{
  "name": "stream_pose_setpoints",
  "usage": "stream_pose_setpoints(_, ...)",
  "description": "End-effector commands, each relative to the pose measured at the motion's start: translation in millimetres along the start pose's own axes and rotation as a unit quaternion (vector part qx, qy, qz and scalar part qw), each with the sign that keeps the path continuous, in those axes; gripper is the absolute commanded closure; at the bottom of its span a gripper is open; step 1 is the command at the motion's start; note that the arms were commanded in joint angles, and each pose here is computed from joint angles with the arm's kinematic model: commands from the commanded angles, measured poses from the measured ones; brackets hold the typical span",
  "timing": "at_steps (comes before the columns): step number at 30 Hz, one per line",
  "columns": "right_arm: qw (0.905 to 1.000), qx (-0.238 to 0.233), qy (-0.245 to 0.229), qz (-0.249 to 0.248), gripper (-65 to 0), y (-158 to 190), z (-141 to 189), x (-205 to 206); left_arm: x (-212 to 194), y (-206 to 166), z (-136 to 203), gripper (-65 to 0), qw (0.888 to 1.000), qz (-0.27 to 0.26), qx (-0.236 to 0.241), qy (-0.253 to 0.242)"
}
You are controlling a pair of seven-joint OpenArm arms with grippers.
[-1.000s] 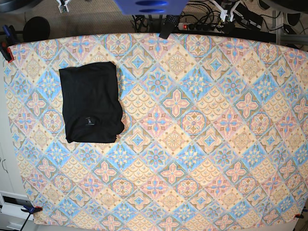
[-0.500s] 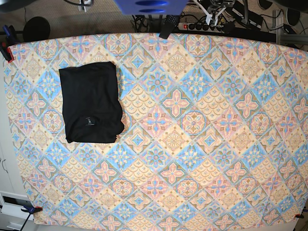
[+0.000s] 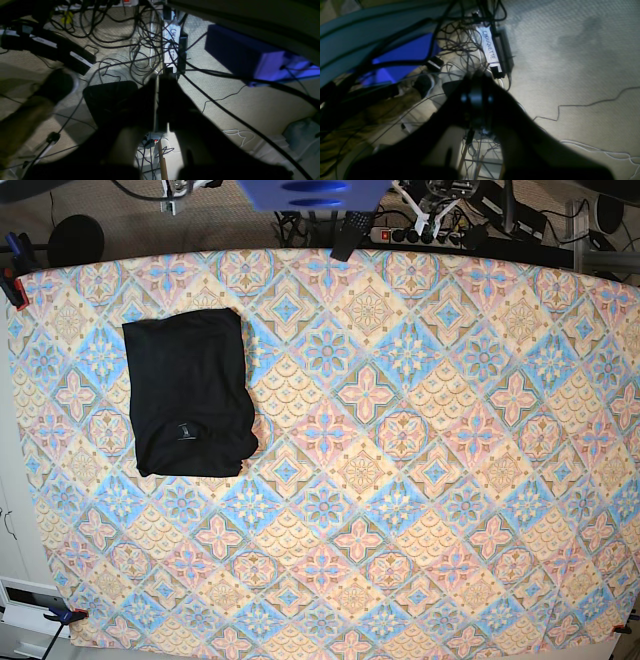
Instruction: Fold the T-shirt properly
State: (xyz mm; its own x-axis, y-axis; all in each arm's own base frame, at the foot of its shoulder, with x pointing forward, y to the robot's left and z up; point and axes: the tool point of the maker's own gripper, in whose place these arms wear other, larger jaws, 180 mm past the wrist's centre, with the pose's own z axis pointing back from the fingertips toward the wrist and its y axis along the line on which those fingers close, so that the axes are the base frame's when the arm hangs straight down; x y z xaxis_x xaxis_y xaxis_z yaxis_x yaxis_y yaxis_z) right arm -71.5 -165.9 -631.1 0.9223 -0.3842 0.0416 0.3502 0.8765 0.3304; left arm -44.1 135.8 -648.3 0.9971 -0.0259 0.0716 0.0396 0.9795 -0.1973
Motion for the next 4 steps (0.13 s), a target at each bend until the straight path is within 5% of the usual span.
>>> stream_pose_setpoints(1,1.0000,0.002,0.001,-0.003,0.0,-2.6,2.7,-2.5,-3.2,1.8,1.1,-0.6,1.000,0.002,0.001,0.001)
stream_pose_setpoints(4,1.0000,0.002,0.001,-0.003,0.0,-2.3,2.4,-1.8,-3.2,-0.1,0.7,-0.6,1.000,0.003,0.000,0.001)
